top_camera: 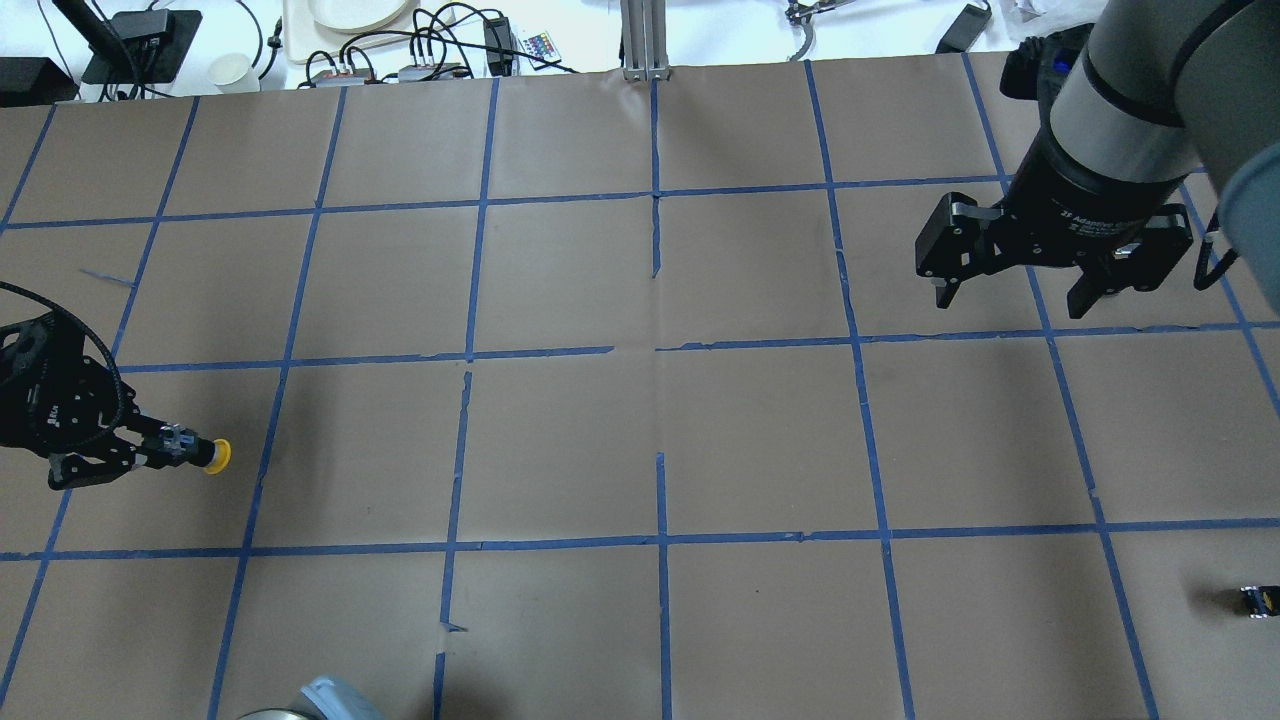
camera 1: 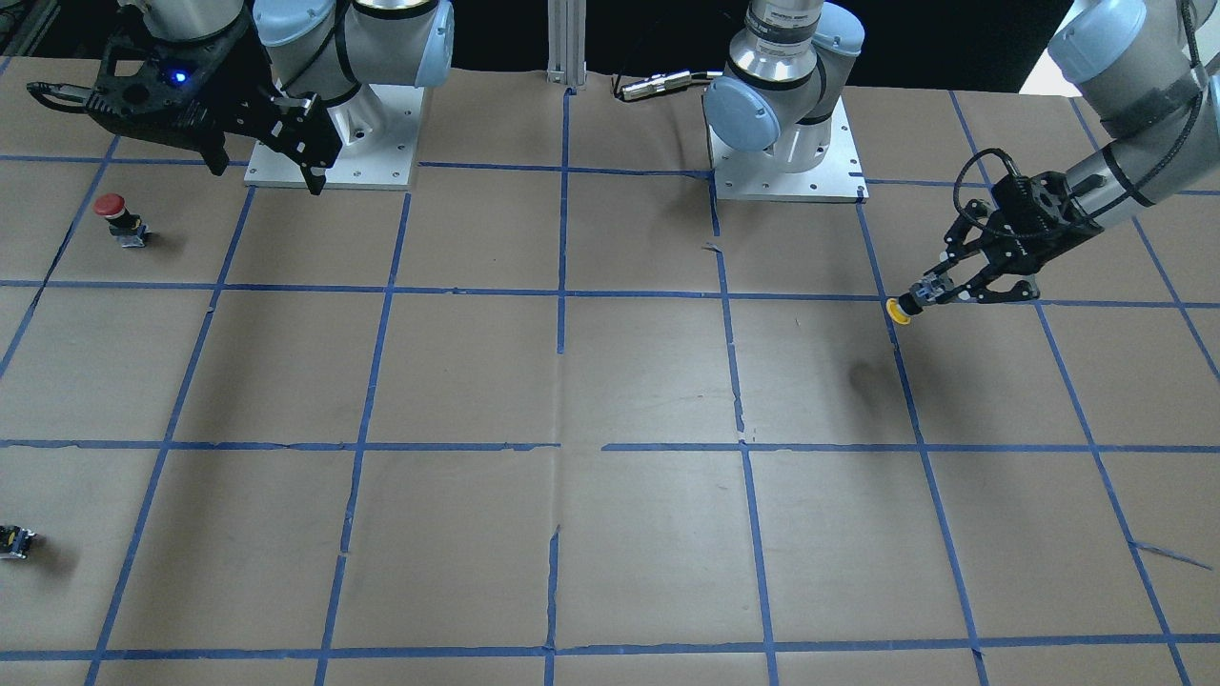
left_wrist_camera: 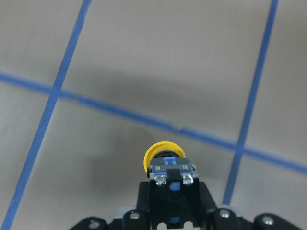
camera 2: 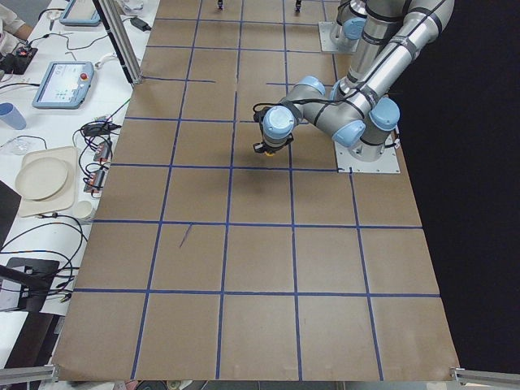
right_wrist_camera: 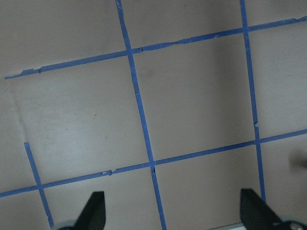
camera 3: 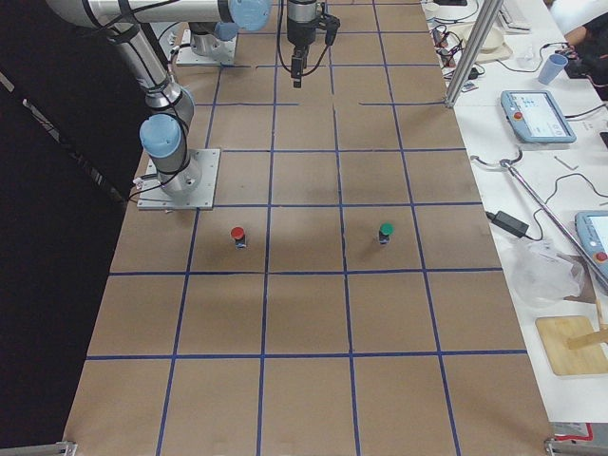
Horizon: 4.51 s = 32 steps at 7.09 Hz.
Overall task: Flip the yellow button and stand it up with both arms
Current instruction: 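Lift the button with the left gripper and carry it toward the right gripper, then close the right gripper on the yellow cap while the left gripper holds the body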
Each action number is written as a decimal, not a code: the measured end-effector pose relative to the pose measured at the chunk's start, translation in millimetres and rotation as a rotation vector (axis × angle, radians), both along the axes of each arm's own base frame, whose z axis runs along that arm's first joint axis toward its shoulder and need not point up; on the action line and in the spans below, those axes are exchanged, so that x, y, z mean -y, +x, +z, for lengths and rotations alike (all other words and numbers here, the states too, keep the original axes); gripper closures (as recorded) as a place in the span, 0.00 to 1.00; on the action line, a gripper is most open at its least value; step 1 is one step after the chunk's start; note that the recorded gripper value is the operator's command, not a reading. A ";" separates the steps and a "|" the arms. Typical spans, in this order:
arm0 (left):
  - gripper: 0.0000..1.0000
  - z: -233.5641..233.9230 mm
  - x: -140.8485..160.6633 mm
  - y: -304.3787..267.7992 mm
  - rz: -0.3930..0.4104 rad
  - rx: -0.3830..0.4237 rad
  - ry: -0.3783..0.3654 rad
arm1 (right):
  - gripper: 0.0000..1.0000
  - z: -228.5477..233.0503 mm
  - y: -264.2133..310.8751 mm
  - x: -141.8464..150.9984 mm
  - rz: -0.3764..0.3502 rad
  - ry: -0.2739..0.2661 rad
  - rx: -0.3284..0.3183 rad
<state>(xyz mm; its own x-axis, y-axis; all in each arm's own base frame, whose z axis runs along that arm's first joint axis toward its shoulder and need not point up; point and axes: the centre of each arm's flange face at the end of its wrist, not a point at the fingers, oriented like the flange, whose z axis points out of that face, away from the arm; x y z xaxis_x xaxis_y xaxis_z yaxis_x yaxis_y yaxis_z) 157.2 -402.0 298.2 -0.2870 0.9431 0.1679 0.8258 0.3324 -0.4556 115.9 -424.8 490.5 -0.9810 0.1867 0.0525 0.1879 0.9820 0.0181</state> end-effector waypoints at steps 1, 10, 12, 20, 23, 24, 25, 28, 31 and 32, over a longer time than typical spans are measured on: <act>0.97 13.2 11.9 -38.1 -0.010 -0.077 0.014 | 0.00 -0.6 1.1 2.1 -0.037 0.003 0.040; 0.97 141.3 58.2 -345.5 -0.096 -0.814 -0.042 | 0.00 -3.0 -30.6 5.2 -0.843 0.470 0.914; 0.97 160.3 55.1 -375.4 -0.122 -0.935 -0.131 | 0.00 -6.4 -22.7 3.5 -0.919 0.567 1.030; 0.96 173.3 54.7 -394.9 -0.127 -1.066 -0.218 | 0.00 20.3 -14.0 14.1 -1.124 0.675 1.179; 0.96 171.6 55.3 -395.4 -0.126 -1.068 -0.217 | 0.00 27.4 -11.6 14.1 -1.151 0.692 1.193; 0.96 171.5 55.5 -395.4 -0.125 -1.069 -0.216 | 0.00 29.7 -10.0 15.5 -1.157 0.697 1.218; 0.96 171.7 55.7 -395.5 -0.125 -1.070 -0.216 | 0.00 29.7 -6.3 15.9 -1.155 0.705 1.228; 0.96 172.3 56.0 -395.5 -0.124 -1.072 -0.217 | 0.16 27.4 2.6 13.6 -1.150 0.727 1.222; 0.95 172.4 56.5 -395.5 -0.121 -1.077 -0.218 | 0.68 28.8 2.8 14.4 -1.149 0.725 1.223; 0.95 172.3 56.7 -395.5 -0.118 -1.081 -0.219 | 0.74 28.5 2.4 15.1 -1.150 0.725 1.224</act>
